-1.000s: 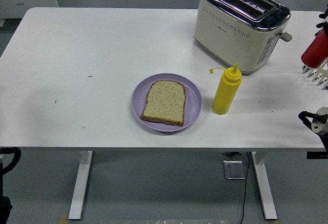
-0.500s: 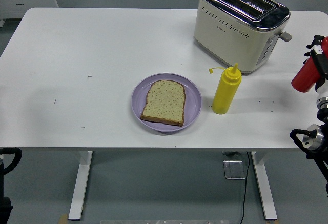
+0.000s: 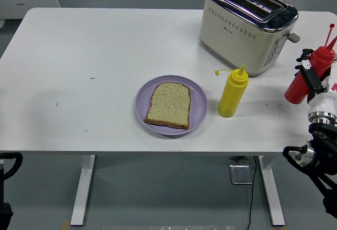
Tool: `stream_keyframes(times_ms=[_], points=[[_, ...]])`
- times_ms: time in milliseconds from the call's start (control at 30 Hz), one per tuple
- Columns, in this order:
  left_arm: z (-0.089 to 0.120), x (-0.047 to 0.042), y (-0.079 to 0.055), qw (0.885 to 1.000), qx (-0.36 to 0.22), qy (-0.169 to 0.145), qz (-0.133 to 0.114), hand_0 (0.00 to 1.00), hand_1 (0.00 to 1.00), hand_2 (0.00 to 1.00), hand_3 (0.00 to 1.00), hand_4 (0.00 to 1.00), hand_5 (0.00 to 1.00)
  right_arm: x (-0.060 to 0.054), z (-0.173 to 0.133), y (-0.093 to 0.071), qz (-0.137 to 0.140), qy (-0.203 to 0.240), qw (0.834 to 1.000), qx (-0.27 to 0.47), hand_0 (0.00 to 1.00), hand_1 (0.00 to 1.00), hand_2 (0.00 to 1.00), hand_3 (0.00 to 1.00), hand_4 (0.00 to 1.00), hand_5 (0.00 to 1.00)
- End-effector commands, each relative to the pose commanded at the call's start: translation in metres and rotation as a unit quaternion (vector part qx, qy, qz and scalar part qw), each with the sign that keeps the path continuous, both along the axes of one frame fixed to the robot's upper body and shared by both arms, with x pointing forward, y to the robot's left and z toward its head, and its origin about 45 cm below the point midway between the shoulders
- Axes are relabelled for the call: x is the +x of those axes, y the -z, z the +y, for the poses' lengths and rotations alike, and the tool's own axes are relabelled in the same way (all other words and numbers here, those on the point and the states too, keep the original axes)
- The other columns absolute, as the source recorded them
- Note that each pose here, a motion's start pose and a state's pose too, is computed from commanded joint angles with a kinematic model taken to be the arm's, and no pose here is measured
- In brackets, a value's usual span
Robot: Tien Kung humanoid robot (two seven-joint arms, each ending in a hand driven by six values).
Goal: Pick up the cup,pour liquid into bread,place the cup on the desk
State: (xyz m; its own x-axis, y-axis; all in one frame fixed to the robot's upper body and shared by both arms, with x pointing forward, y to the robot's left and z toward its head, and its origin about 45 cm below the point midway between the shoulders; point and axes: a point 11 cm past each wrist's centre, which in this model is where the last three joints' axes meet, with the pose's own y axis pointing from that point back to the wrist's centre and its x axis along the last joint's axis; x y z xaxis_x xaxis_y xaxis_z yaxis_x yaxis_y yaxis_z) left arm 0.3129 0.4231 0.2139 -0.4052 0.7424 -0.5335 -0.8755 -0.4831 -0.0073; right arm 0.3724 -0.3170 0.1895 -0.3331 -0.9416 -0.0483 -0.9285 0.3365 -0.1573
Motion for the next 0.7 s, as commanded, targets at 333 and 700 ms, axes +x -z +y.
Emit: stream_keyframes(times_ms=[333,700], points=[[0.001,-0.0002,0.000,1.000,-0.001,-0.002,-0.001,0.777,0.799,0.812,0.726,0.634,0.998,-0.001,0.025,0.026,0.037,-0.025,0.999,0.001,0.235,0.279,0.350,0.399,0.287,0.173],[0.001,0.0002,-0.001,1.000,-0.001,-0.002,-0.003,0.780,0.799,0.813,0.728,0.634,0.998,0.001,0.029,0.034,0.049,-0.025,0.998,-0.003,0.239,0.284,0.357,0.403,0.314,0.187]])
